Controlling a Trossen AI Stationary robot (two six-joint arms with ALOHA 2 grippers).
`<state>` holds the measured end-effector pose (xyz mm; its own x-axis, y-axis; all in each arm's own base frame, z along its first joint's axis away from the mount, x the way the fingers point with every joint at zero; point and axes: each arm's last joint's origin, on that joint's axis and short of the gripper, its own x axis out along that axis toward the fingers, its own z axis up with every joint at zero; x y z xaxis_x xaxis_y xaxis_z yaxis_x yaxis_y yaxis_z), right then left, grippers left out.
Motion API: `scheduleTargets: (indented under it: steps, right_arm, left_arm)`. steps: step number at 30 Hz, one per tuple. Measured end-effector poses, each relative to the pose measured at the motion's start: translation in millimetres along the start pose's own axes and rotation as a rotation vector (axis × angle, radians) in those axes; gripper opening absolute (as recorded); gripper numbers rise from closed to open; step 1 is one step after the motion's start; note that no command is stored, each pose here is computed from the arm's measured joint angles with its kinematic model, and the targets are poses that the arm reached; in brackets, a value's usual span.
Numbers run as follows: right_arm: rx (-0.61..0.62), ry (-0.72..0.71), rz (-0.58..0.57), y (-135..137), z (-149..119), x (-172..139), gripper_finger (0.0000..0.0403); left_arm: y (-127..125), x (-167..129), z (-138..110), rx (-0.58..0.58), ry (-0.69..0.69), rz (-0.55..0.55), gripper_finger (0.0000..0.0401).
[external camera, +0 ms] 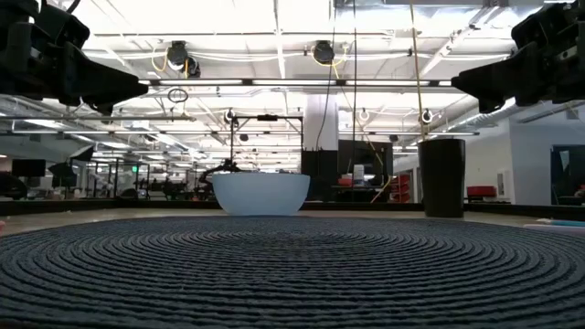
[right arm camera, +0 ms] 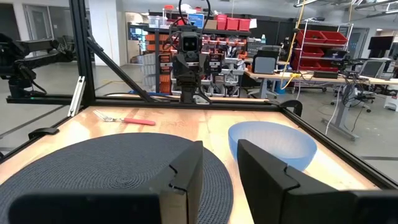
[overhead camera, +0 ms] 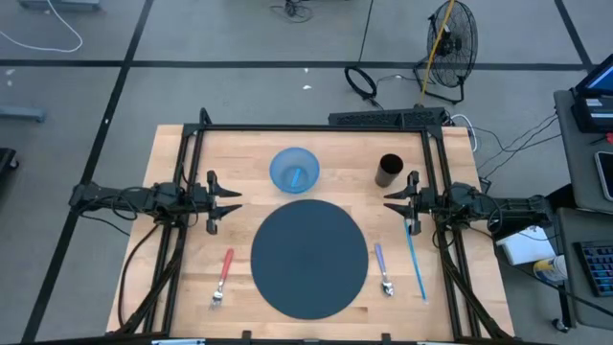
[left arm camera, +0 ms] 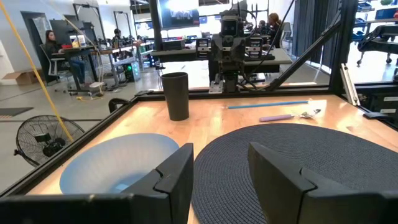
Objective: Pick & Place Utensil
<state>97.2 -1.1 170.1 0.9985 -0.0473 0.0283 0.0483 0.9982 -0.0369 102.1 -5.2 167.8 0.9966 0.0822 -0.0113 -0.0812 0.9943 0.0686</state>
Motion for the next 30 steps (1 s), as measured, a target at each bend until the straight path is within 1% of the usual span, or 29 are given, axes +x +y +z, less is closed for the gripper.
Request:
scheduleTargets:
  steps: [10,12,15,17,24,27,28,30]
  right_arm:
    - [0.007,-0.073,-0.005,-0.3,7.1,-0.3,0.0095]
    - [0.046,-0.075,-0.001,-0.3,7.2,-0.3,0.0096]
    - [0.156,-0.076,0.001,-0.3,7.3,-0.3,0.0095]
    - [0.201,-0.079,0.004,-0.3,7.7,-0.3,0.0094]
    - [0.269,-0.105,0.009,-0.4,10.2,-0.5,0.0095]
    - [0.268,-0.105,0.009,-0.4,10.2,-0.5,0.0094]
    - [0.268,-0.105,0.009,-0.4,10.1,-0.5,0.0094]
    - [0.267,-0.095,0.009,-0.4,9.2,-0.5,0.0094]
  left_arm:
    - [0.0,0.0,-0.1,0.000,0.001,0.000,0.0159]
    - [0.0,0.0,-0.1,0.000,0.001,0.000,0.0159]
    - [0.0,0.0,-0.1,0.000,0.000,0.000,0.0159]
    - [0.0,0.0,-0.1,0.000,0.001,0.000,0.0159]
    - [0.1,0.0,0.2,0.015,-0.002,0.001,0.0159]
    - [0.7,-0.1,6.2,0.039,-0.063,0.013,0.0159]
    - [0.9,-0.5,9.6,0.030,-0.098,0.016,0.0159]
    - [1.5,-1.4,16.7,-0.024,-0.172,0.017,0.0159]
